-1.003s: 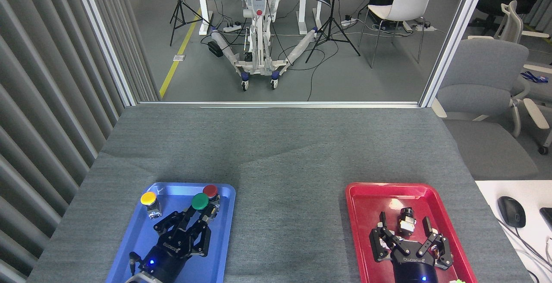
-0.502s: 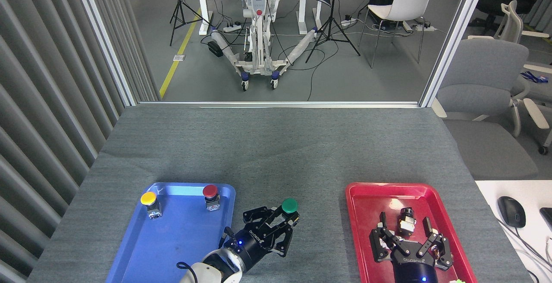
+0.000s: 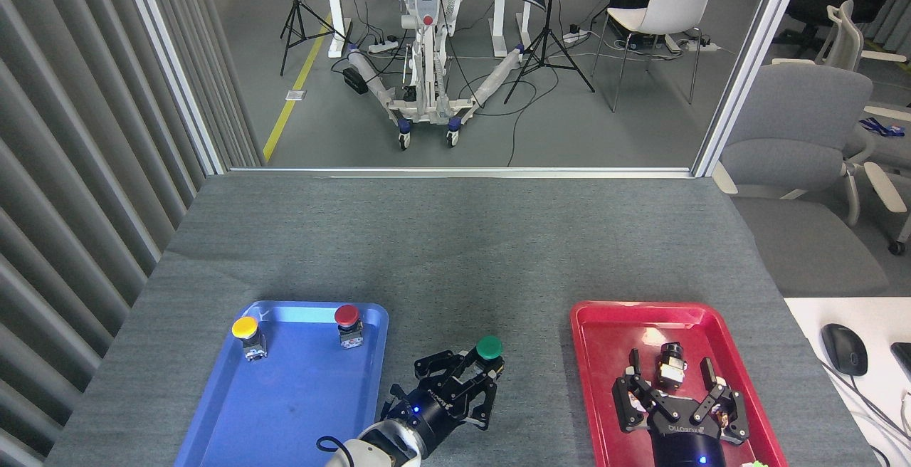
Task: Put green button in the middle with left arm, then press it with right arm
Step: 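Carry the green button out of the blue tray and set it between the trays, then open the left gripper and withdraw it toward the blue tray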
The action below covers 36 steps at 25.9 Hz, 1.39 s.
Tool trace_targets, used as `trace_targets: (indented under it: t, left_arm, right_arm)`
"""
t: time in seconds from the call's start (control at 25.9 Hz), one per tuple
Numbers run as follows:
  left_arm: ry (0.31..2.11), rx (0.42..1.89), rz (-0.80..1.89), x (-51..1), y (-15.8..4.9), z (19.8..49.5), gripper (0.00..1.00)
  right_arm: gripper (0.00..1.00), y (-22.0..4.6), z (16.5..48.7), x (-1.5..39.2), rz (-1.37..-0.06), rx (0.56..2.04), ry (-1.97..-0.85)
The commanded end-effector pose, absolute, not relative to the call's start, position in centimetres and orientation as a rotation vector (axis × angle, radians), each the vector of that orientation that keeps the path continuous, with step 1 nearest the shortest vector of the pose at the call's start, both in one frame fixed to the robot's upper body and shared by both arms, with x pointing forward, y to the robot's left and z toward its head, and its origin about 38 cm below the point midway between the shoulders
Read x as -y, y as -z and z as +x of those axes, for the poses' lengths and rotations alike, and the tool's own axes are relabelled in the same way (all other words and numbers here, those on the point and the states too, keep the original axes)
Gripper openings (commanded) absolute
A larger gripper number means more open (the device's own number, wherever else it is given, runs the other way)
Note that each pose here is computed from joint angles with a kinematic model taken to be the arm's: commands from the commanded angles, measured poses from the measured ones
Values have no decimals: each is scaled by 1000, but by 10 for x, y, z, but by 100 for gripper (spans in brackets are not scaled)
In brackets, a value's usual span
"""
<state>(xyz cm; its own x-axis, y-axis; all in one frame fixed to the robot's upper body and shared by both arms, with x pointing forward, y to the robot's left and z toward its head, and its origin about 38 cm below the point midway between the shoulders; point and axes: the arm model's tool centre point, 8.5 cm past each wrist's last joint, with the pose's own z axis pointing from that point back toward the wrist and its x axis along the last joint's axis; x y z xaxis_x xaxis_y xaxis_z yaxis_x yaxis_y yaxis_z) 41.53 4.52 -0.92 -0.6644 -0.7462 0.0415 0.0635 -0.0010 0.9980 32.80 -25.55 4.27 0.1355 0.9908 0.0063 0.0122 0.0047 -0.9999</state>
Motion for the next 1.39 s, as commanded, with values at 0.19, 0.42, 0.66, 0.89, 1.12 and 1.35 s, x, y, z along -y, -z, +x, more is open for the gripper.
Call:
trace_targets:
  t: [0.19, 0.42, 0.66, 0.89, 1.12, 1.35]
  left_arm:
    - [1756, 1705, 701, -37, 11, 409, 0]
    - [1772, 1704, 698, -37, 13, 407, 0]
    - [1766, 1711, 680, -38, 15, 404, 14]
    - [1776, 1728, 652, -34, 16, 400, 99]
    - [1751, 1763, 665, -32, 7, 400, 99]
    - [1701, 1818, 797, -76, -11, 379, 99]
  right_arm:
    - [100, -42, 328, 256, -1271, 1117, -1101]
    - [100, -43, 329, 256, -1272, 1118, -1100]
    - [100, -43, 329, 255, -1270, 1119, -1099]
    - [100, -43, 329, 256, -1272, 1117, -1099]
    - [100, -42, 328, 254, -1269, 1120, -1099]
    - [100, -42, 328, 252, -1264, 1121, -1096]
